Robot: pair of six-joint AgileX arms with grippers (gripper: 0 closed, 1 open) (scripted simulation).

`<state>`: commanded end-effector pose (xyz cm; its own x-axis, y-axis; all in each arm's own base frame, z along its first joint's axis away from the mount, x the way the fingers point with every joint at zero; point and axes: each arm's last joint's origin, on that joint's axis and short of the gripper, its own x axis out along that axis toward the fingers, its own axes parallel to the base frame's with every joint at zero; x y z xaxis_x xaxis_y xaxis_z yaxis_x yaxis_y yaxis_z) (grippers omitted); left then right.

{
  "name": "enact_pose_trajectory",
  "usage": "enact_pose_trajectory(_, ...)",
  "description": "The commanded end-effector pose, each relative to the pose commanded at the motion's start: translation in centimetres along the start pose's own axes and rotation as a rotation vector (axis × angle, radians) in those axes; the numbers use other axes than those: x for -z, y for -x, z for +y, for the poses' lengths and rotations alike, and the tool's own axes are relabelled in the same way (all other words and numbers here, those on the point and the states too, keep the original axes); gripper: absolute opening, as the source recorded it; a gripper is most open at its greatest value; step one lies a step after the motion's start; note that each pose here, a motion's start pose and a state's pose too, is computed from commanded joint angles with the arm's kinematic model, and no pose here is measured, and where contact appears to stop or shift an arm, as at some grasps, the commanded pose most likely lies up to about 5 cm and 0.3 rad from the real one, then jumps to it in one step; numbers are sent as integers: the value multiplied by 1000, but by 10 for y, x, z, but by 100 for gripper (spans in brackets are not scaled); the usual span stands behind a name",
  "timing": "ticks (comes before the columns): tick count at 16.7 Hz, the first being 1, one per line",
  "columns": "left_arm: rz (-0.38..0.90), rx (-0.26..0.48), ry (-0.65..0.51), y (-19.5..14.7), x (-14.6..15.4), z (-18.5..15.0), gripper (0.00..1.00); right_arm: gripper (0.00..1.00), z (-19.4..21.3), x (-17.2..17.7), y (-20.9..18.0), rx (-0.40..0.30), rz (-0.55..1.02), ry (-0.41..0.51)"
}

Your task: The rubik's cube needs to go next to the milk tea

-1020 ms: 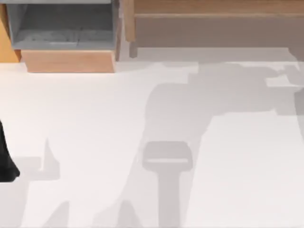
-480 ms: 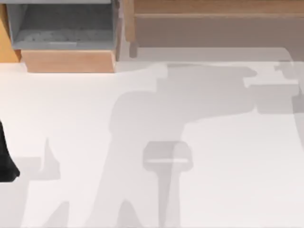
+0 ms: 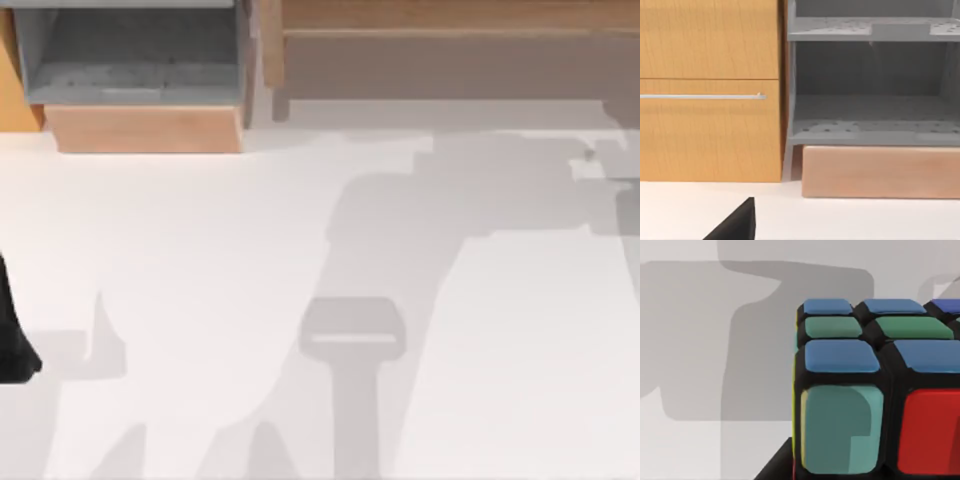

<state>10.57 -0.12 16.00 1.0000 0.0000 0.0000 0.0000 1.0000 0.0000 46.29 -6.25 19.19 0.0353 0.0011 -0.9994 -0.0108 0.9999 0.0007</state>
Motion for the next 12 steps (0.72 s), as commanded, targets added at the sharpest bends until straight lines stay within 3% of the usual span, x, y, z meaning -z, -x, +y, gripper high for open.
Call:
enact_pose_trajectory(7,0,0,0,0,0,0,100,0,-8,0,-18,-2,33,-14)
enact_pose_trajectory(12,0,0,0,0,0,0,100,38,-8,0,-18,-2,33,-14)
